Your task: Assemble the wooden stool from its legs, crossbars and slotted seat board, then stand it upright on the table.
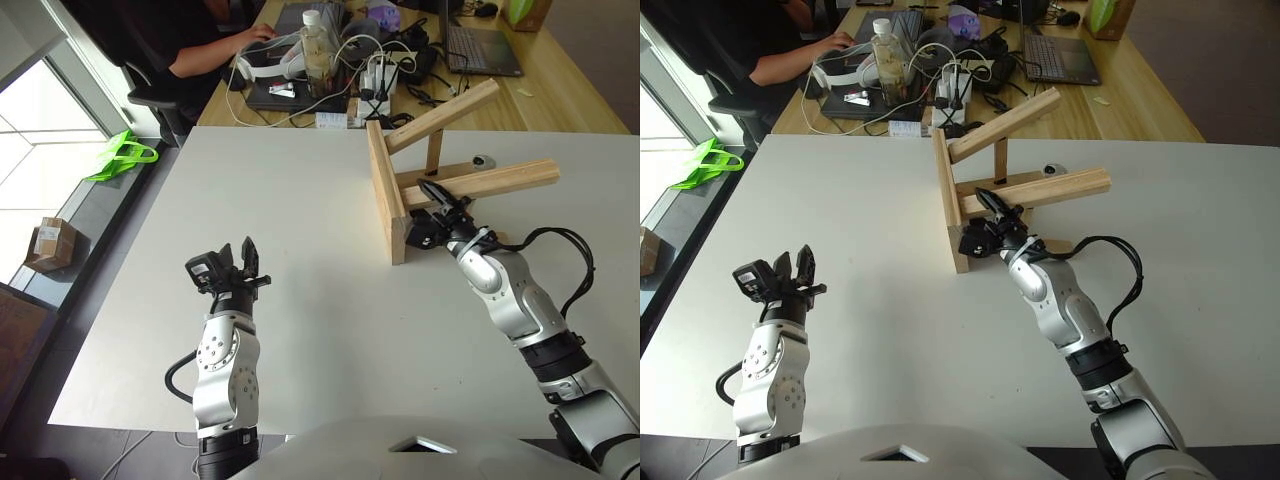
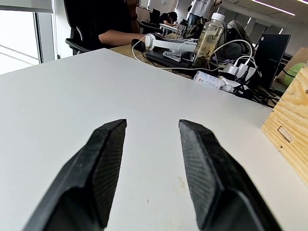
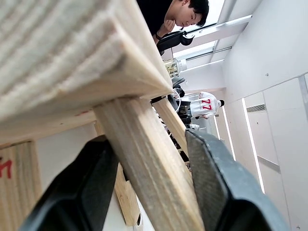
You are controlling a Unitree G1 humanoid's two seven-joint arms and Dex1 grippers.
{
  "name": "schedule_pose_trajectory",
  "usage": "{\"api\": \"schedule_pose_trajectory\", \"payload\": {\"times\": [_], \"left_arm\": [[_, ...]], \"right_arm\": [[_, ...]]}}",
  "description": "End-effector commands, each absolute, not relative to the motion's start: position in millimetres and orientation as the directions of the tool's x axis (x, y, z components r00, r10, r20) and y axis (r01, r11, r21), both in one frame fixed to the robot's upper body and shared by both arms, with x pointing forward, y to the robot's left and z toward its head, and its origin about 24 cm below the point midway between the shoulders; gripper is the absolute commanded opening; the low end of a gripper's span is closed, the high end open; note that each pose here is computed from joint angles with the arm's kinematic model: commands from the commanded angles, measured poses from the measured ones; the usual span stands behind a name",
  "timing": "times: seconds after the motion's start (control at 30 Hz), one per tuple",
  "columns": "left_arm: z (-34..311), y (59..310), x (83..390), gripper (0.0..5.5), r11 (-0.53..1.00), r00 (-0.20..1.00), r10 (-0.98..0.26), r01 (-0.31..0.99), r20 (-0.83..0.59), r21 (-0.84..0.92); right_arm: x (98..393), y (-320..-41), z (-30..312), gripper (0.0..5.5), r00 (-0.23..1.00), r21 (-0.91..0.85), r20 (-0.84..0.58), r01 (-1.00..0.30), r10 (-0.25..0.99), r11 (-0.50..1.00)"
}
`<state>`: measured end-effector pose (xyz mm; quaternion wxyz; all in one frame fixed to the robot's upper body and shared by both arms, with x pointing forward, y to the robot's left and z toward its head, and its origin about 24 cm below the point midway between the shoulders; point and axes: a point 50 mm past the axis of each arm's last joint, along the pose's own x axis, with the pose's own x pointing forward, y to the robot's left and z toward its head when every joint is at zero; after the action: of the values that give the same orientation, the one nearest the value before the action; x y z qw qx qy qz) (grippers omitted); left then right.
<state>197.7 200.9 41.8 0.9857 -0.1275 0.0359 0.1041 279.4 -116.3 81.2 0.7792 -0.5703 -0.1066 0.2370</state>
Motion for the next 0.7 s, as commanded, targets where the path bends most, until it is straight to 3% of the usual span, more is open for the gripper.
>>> {"api": "schedule_pose_trajectory", "payload": {"times": [0.03,0.37,0.53,0.7], "left_arm": [[42.9,201.0,200.1,2.03,0.946,0.976,0.197,-0.215,-0.096,-0.242],[43.6,202.6,200.9,2.03,0.945,0.974,0.208,-0.223,-0.089,-0.239],[44.9,204.4,201.6,2.03,0.946,0.974,0.211,-0.225,-0.084,-0.235],[46.1,205.4,202.0,2.03,0.947,0.974,0.212,-0.225,-0.08,-0.232]], "right_arm": [[277.8,-117.3,82.8,2.16,0.871,-0.897,-0.089,-0.281,0.483,0.341],[284.6,-113.3,112.6,2.15,0.882,-0.744,0.089,-0.251,0.464,0.619],[284.6,-111.0,108.8,2.15,0.912,-0.43,0.057,-0.345,0.406,0.834],[284.7,-115.1,99.2,2.11,0.937,-0.127,-0.013,-0.348,0.349,0.929]]}}
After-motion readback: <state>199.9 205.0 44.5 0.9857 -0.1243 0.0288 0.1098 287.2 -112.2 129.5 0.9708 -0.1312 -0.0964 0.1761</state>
